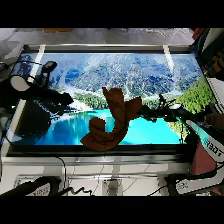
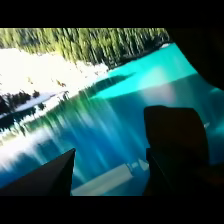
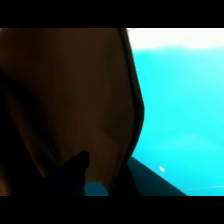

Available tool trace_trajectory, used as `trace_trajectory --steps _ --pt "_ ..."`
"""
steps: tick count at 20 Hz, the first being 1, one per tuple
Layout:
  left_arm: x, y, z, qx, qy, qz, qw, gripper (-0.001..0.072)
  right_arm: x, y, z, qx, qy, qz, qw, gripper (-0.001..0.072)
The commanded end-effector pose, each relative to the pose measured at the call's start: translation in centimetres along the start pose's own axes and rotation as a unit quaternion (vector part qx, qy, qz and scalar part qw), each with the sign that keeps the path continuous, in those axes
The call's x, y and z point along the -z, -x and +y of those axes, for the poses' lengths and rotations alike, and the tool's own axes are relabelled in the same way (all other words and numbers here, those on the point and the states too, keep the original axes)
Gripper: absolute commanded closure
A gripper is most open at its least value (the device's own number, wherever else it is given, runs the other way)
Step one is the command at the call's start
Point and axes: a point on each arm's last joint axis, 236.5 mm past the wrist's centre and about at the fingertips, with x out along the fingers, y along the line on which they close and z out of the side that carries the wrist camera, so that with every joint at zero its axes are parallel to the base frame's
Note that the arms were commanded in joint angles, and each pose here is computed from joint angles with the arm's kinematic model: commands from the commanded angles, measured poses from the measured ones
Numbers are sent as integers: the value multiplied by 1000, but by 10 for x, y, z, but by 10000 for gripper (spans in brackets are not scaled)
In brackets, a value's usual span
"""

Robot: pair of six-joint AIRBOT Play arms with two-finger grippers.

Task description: Fold the clothes and pants, and hang the long-sleeved shirts on hangers.

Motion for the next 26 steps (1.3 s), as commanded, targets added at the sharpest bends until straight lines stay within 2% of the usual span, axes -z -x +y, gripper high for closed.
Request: trace_trajectory --steps 1,4,5,8,12,21,22,26 --pt "44 -54 -12 78 61 100 990 201 -4 -8 6 6 6 -17 1000 454" --pt "77 -94 -23 135 113 164 971 200 -5 -9 7 8 10 -23 1000 638" --pt "84 -103 -26 149 129 175 965 200 -5 -9 7 8 10 -23 1000 655" --pt "109 -111 -33 178 119 220 952 200 -4 -9 7 7 10 -21 1000 655" --pt "153 -101 -3 127 52 303 943 210 -4 -9 7 7 10 -21 1000 655" --pt "196 -109 -40 208 61 363 906 224 -3 -10 8 6 10 -17 1000 655" --pt "197 -109 -43 216 62 362 904 248 -3 -10 8 7 11 -17 1000 655" --pt "200 -113 -53 222 54 365 902 249 -3 -10 8 7 11 -17 1000 655"
